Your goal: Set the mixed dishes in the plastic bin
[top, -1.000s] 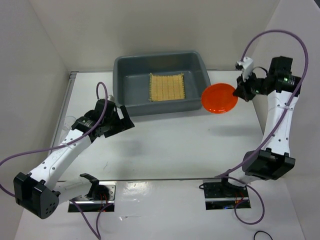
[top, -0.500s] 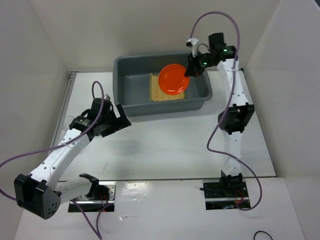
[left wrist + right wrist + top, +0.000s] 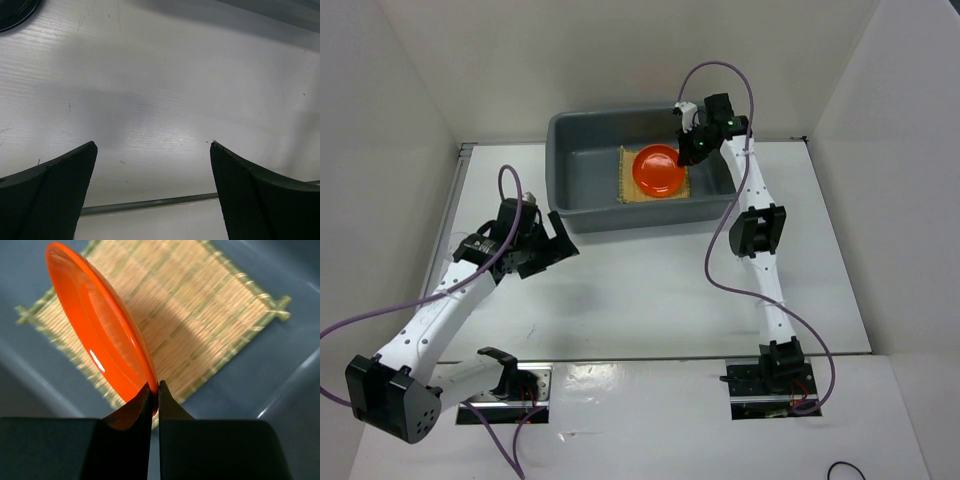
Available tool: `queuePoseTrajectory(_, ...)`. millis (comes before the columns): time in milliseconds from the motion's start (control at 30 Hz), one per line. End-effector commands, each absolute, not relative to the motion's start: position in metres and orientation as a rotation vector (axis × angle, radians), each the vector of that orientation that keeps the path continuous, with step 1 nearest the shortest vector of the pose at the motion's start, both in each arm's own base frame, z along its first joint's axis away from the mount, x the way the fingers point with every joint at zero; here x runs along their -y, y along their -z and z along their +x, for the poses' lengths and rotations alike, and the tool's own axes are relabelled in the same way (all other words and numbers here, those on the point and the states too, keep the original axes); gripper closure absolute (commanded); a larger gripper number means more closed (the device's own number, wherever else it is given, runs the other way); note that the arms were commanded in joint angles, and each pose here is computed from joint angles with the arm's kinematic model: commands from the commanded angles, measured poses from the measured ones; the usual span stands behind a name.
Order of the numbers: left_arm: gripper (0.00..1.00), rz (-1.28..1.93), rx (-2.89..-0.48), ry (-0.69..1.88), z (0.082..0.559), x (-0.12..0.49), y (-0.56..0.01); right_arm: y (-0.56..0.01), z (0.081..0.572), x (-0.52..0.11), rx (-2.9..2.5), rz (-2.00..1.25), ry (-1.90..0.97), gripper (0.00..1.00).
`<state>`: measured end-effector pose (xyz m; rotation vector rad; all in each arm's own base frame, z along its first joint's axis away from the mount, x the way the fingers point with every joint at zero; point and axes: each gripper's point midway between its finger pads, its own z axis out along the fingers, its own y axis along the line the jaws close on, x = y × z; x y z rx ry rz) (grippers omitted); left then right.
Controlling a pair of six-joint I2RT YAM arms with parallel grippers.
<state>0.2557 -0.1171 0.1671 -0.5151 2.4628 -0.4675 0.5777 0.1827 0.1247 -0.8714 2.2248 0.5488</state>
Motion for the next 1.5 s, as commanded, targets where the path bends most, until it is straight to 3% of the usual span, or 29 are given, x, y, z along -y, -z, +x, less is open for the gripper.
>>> queuePoseTrajectory(0,0.0,-0.528,-2.462,0.489,0.248,0.116,-0.168,-0.134,0.605,-0.183,-2.157,-0.776,-0.492,0.91)
queuePoseTrajectory(133,0.0,-0.541,-2.467,0.481,0.247,0.113,-0.167,-0.116,0.617,-0.176,-2.175,-0.742,-0.428,0.77)
queuePoseTrajectory(167,0.0,-0.543,-2.476,0.476,0.246,0.113,-0.166,-0.114,0.62,-0.172,-2.182,-0.731,-0.398,0.64)
queuePoseTrajectory(233,0.0,-0.546,-2.486,0.47,0.246,0.113,-0.163,-0.115,0.623,-0.169,-2.182,-0.709,-0.374,0.53)
queuePoseTrajectory(267,0.0,-0.546,-2.486,0.47,0.246,0.113,-0.163,-0.115,0.623,-0.167,-2.185,-0.704,-0.36,0.41)
queuePoseTrajectory(333,0.0,-0.555,-2.473,0.48,0.248,0.114,-0.168,-0.122,0.625,-0.16,-2.176,-0.688,-0.341,0.27)
queuePoseTrajectory(367,0.0,-0.559,-2.469,0.468,0.249,0.112,-0.168,-0.14,0.625,-0.16,-2.151,-0.677,-0.34,0.07)
queuePoseTrajectory(400,0.0,-0.566,-2.461,0.446,0.25,0.109,-0.167,-0.151,0.623,-0.152,-2.152,-0.652,-0.328,0.01)
queuePoseTrajectory(467,0.0,-0.641,-2.392,0.407,0.255,0.095,-0.176,-0.181,0.618,-0.145,-2.124,-0.629,-0.319,0.01)
queuePoseTrajectory(567,0.0,-0.763,-2.248,0.358,0.255,0.067,-0.184,-0.288,0.58,-0.14,-1.935,-0.75,-0.366,0.01)
queuePoseTrajectory(633,0.0,-0.698,-2.095,0.424,0.264,0.063,-0.212,-0.312,0.545,-0.131,-1.937,-0.795,-0.424,0.01)
queuePoseTrajectory(700,0.0,-0.796,-1.984,0.334,0.268,0.035,-0.218,-0.334,0.508,-0.133,-1.952,-0.842,-0.495,0.01)
queuePoseTrajectory(767,0.0,-0.902,-1.984,0.25,0.272,0.012,-0.208,-0.321,0.491,-0.117,-2.032,-0.842,-0.523,0.01)
queuePoseTrajectory(800,0.0,-0.937,-2.077,0.169,0.278,0.003,-0.185,-0.342,0.473,-0.117,-1.995,-0.862,-0.511,0.01)
queuePoseTrajectory(867,0.0,-1.025,-2.234,0.062,0.286,-0.01,-0.152,-0.331,0.461,-0.111,-2.049,-0.855,-0.527,0.01)
queuePoseTrajectory(967,0.0,-1.068,-2.318,-0.067,0.302,-0.032,-0.123,-0.342,0.439,-0.104,-2.052,-0.853,-0.507,0.01)
queuePoseTrajectory(1167,0.0,-1.024,-2.369,-0.053,0.339,-0.05,-0.088,-0.351,0.412,-0.088,-2.061,-0.834,-0.47,0.01)
queuePoseTrajectory(1233,0.09,-0.997,-2.435,-0.029,0.346,-0.044,-0.064,-0.344,0.407,-0.081,-2.094,-0.816,-0.465,0.01)
queuePoseTrajectory(1267,0.19,-0.98,-2.46,-0.017,0.35,-0.042,-0.057,-0.342,0.405,-0.076,-2.108,-0.802,-0.451,0.01)
queuePoseTrajectory(1300,0.4,-0.971,-2.498,-0.017,0.348,-0.041,-0.047,-0.341,0.401,-0.076,-2.114,-0.801,-0.454,0.01)
queuePoseTrajectory(1400,0.66,-0.963,-2.581,0.034,0.351,-0.031,-0.019,-0.327,0.389,-0.072,-2.158,-0.796,-0.471,0.01)
queuePoseTrajectory(1467,0.72,-0.967,-2.63,0.08,0.344,-0.023,0.001,-0.327,0.381,-0.07,-2.161,-0.788,-0.479,0.01)
